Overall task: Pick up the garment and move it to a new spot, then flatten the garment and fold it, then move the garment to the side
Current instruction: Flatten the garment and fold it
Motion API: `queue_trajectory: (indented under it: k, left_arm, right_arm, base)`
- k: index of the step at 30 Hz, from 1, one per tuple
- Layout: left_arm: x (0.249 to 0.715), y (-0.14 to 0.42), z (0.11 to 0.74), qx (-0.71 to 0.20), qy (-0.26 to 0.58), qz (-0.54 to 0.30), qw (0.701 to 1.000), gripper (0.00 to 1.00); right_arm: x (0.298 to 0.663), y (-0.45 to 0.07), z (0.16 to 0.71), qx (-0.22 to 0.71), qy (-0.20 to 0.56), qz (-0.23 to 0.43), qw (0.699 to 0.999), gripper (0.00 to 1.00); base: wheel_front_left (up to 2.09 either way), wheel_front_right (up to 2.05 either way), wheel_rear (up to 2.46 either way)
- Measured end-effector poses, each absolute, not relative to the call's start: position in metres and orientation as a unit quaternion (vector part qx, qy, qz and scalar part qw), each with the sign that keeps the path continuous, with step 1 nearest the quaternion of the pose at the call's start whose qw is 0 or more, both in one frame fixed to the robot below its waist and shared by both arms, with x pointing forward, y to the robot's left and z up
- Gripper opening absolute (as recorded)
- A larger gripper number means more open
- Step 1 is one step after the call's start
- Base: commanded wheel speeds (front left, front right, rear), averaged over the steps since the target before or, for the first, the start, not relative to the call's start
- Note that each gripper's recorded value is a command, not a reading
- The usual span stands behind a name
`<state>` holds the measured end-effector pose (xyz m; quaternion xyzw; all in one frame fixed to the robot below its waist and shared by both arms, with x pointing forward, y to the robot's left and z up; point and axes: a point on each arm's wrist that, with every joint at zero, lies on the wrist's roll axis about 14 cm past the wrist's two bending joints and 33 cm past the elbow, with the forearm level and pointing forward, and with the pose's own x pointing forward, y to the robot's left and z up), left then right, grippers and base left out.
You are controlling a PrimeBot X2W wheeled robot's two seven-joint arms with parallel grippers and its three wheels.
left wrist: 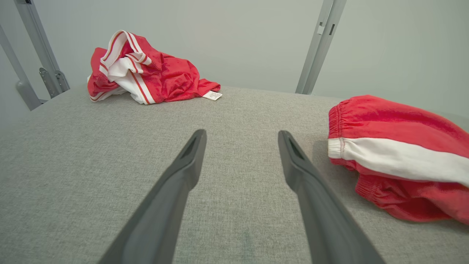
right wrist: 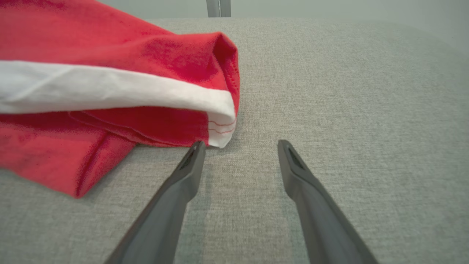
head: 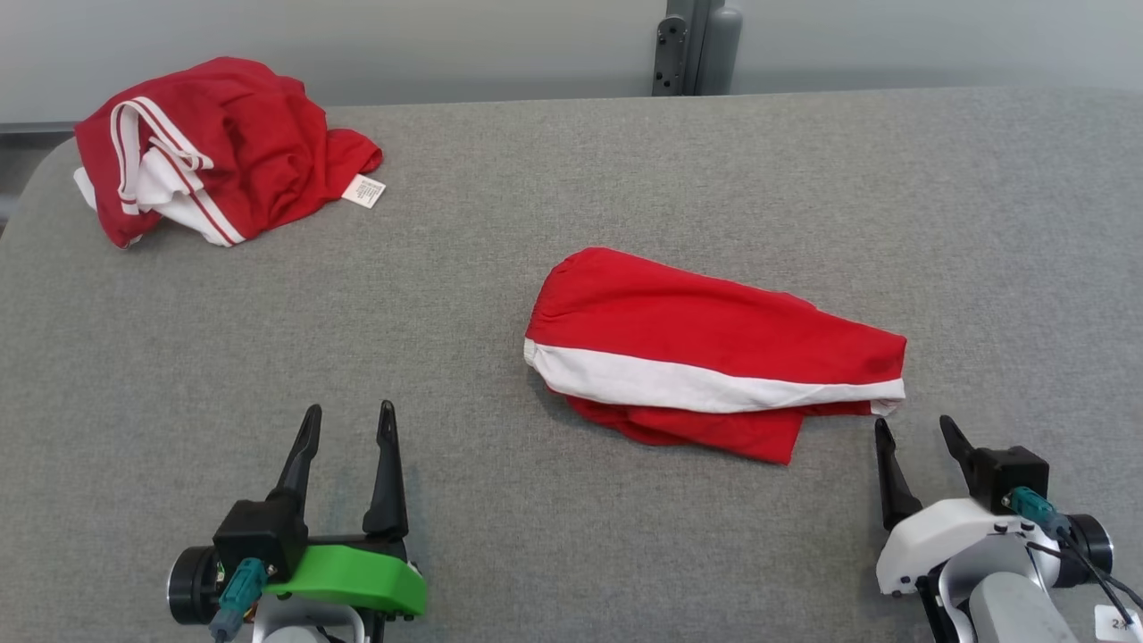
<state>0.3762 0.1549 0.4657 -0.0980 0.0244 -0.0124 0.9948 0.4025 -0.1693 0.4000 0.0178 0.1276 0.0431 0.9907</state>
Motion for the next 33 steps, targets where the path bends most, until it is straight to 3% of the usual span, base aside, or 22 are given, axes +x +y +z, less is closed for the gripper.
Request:
queue_trajectory:
  k: [5, 7, 8, 10, 11, 17, 24, 30, 31, 33]
  left_arm:
    - [0.377, 0.162, 0.466, -0.094, 0.024, -0.003, 0.995, 1.00]
    - [0.376, 0.166, 0.464, -0.093, 0.025, 0.004, 0.995, 1.00]
    - [0.375, 0.168, 0.464, -0.092, 0.026, 0.006, 0.995, 1.00]
    - [0.375, 0.171, 0.463, -0.092, 0.028, 0.011, 0.995, 1.00]
    - [0.374, 0.172, 0.462, -0.091, 0.028, 0.013, 0.995, 1.00]
    - [0.376, 0.174, 0.462, -0.091, 0.028, 0.016, 0.995, 1.00]
    - [0.381, 0.168, 0.461, -0.092, 0.029, 0.008, 0.995, 1.00]
    - [0.387, 0.165, 0.458, -0.093, 0.032, 0.002, 0.995, 1.00]
    - [0.388, 0.164, 0.458, -0.093, 0.032, 0.000, 0.995, 1.00]
    - [0.388, 0.163, 0.457, -0.093, 0.034, -0.001, 0.995, 1.00]
  right_arm:
    - [0.417, -0.157, 0.388, 0.016, 0.149, 0.058, 0.987, 1.00]
    - [0.420, -0.152, 0.384, 0.018, 0.157, 0.064, 0.985, 0.49]
    - [0.422, -0.150, 0.383, 0.017, 0.159, 0.065, 0.985, 0.40]
    - [0.426, -0.149, 0.382, 0.018, 0.160, 0.066, 0.985, 0.09]
    - [0.428, -0.149, 0.382, 0.019, 0.160, 0.065, 0.985, 0.00]
    - [0.434, -0.160, 0.387, 0.001, 0.151, 0.059, 0.987, 0.00]
    - [0.442, -0.206, 0.408, -0.105, 0.123, 0.048, 0.986, 0.01]
    - [0.443, -0.225, 0.406, -0.153, 0.131, 0.040, 0.979, 0.38]
    - [0.443, -0.227, 0.404, -0.157, 0.134, 0.038, 0.978, 0.48]
    - [0.442, -0.230, 0.402, -0.160, 0.139, 0.035, 0.977, 0.95]
  base:
    - [0.00, 0.00, 0.00]
    - [0.00, 0.00, 0.00]
    - [0.00, 0.00, 0.00]
    - [0.00, 0.00, 0.00]
    - [0.00, 0.00, 0.00]
    - [0.00, 0.00, 0.00]
    - [0.00, 0.00, 0.00]
    - [0.00, 0.00, 0.00]
    - [0.00, 0.00, 0.00]
    - [0.00, 0.00, 0.00]
